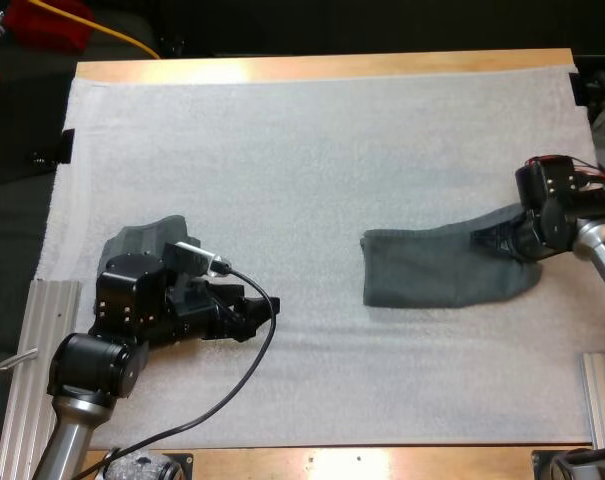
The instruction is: Pick towel from pile, fold and stack
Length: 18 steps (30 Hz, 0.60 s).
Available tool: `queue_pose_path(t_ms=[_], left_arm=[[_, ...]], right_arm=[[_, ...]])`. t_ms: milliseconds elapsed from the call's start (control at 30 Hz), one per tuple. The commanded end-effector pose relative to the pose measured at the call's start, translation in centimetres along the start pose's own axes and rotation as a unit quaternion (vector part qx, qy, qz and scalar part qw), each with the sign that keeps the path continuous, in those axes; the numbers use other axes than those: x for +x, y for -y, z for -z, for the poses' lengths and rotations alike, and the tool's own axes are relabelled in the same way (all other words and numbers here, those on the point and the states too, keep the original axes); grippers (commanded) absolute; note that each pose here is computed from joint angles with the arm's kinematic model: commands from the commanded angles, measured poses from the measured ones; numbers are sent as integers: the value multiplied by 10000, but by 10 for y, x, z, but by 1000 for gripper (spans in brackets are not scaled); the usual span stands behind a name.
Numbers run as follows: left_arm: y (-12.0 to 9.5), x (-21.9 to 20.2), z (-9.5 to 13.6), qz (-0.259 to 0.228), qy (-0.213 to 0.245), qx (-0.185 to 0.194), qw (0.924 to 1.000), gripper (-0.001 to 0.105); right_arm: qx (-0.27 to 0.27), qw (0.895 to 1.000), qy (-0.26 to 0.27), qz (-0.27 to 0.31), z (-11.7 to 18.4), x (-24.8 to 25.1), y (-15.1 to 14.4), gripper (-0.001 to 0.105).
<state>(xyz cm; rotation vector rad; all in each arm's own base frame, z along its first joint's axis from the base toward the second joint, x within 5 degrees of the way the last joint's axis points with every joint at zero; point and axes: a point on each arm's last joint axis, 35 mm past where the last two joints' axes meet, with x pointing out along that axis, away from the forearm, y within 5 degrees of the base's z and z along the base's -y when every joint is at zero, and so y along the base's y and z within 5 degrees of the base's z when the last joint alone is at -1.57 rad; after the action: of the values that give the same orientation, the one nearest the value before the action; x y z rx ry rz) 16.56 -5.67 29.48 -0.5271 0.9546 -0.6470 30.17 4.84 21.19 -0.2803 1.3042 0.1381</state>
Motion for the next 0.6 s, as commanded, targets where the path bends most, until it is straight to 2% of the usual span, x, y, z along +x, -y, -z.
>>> queue_pose_path(t_ms=[0, 300, 567], left_arm=[[2, -2, -2, 14, 111, 16, 9999, 66], [2, -2, -2, 14, 110, 14, 9999, 66], [2, -2, -2, 14, 110, 14, 9999, 66]], right_arm=[[-97, 9999, -25, 65, 0, -5, -1, 2], [-313, 9993, 135, -149, -4, -10, -40, 2], [110, 9933, 112, -1143, -9, 1, -75, 2]])
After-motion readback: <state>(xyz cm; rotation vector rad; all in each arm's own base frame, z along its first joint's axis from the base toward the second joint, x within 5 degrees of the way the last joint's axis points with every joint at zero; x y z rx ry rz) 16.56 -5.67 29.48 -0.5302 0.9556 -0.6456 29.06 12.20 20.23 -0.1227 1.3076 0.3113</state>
